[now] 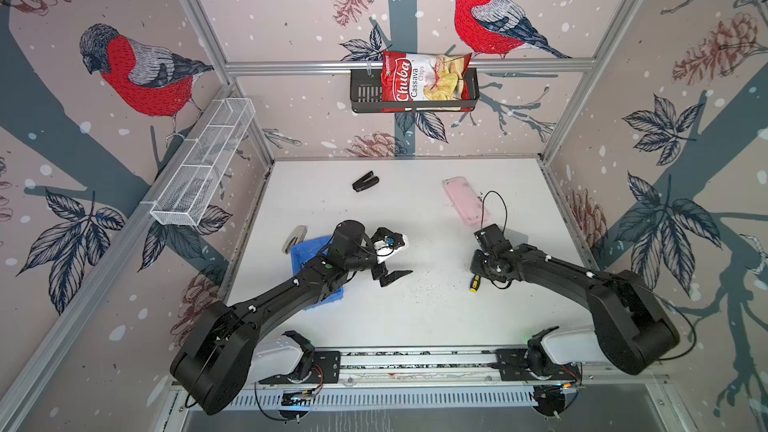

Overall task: Put the screwdriver in the bin
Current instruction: 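Close the right gripper on the yellow-and-black screwdriver handle, then lift the screwdriver with the right gripper while the left gripper reaches to meet it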

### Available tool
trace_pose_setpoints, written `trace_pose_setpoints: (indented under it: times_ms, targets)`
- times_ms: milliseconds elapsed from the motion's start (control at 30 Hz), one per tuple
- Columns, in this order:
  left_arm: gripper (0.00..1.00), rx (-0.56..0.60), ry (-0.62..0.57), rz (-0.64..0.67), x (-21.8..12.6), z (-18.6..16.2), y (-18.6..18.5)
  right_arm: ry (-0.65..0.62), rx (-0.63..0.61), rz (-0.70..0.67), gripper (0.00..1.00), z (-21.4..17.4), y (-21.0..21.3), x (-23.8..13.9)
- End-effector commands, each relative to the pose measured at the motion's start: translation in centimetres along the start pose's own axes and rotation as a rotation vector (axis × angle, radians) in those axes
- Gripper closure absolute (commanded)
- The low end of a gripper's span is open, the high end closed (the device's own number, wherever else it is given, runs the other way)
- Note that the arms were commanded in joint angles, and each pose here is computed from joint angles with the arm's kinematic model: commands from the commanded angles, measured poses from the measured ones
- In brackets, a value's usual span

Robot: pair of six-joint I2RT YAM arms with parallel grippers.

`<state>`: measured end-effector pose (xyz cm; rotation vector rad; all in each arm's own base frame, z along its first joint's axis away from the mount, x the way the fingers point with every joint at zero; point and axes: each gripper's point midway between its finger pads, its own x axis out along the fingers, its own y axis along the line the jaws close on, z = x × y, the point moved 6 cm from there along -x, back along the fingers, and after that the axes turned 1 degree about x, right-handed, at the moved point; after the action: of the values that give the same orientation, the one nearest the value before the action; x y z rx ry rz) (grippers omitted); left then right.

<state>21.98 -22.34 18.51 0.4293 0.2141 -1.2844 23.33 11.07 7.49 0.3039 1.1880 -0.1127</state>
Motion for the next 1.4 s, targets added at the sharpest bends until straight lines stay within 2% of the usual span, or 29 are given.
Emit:
trace_pose_setpoints:
  times_ms: [0,233,433,567,767,900,1133,1333,1367]
  targets:
    - [0.02,-0.025,-0.022,0.027,0.0,0.4,0.4,-0.016,-0.009,-0.005,0.96,0.1,-0.1,-0.5]
    - [0.02,-0.127,-0.102,0.108,-0.2,1.4,1.4,-0.113,-0.002,0.085,0.96,2.7,1.4,-3.0]
    - [0.02,-0.295,-0.224,0.192,-0.7,3.8,3.4,-0.228,-0.012,0.207,0.96,6.0,3.8,-6.1]
    - [0.02,-0.441,-0.315,0.170,-0.7,5.6,4.5,-0.278,-0.016,0.333,0.96,7.8,6.0,-8.0]
    - [0.03,-0.647,-0.380,0.079,-0.2,7.0,5.7,-0.449,-0.111,0.548,0.99,9.9,9.9,-12.6]
    - [0.03,-0.686,-0.443,0.020,-0.4,8.2,5.9,-0.557,-0.230,0.648,1.00,10.1,12.5,-14.7]
    - [0.05,-0.713,-0.472,-0.051,-0.3,8.8,5.8,-0.642,-0.422,0.775,1.00,9.0,16.7,-17.3]
    - [0.14,-0.709,-0.483,-0.087,-0.1,9.1,5.7,-0.664,-0.520,0.843,1.00,8.0,19.3,-18.3]
    - [0.18,-0.705,-0.488,-0.099,-0.1,9.3,5.7,-0.673,-0.533,0.857,1.00,7.8,19.6,-18.6]
